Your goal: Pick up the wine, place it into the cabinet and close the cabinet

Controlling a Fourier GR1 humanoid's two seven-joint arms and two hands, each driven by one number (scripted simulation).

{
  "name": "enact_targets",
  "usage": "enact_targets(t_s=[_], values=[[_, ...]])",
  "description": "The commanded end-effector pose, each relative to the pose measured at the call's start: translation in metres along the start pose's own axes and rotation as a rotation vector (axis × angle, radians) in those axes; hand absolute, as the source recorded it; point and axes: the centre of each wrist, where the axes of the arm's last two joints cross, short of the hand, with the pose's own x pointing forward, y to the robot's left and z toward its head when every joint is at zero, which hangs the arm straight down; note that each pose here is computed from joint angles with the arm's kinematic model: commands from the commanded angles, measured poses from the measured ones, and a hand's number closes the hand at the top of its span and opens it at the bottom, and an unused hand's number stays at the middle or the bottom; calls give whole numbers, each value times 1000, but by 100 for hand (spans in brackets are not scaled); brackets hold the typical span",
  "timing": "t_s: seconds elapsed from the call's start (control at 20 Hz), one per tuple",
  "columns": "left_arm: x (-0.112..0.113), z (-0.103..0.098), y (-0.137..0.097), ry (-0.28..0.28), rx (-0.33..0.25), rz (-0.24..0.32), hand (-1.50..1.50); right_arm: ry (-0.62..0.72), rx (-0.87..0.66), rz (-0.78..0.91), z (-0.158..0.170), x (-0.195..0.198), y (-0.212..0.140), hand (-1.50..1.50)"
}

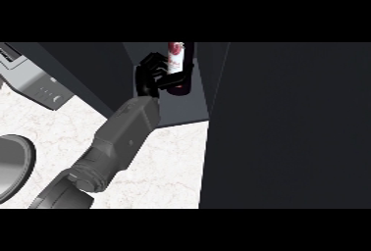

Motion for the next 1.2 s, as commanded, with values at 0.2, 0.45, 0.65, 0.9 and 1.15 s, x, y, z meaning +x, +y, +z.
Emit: enact_targets(t_s=[0.2, 0.45, 0.65, 0.9, 1.15], values=[[11, -11, 7, -54, 30, -131, 150, -19, 16, -8, 3, 5, 3, -150], [7, -17, 26, -143, 88, -359, 150, -2, 22, -3, 5, -1, 0, -150], [3, -21, 43, -157, 120, -414, 150, -26, 29, 10, 6, 2, 0, -150], [-2, -26, 69, -139, 174, -475, 150, -26, 21, 0, 2, 2, 0, -150], [-2, -27, 73, -132, 214, -544, 150, -39, 37, 6, 5, 6, 4, -150]])
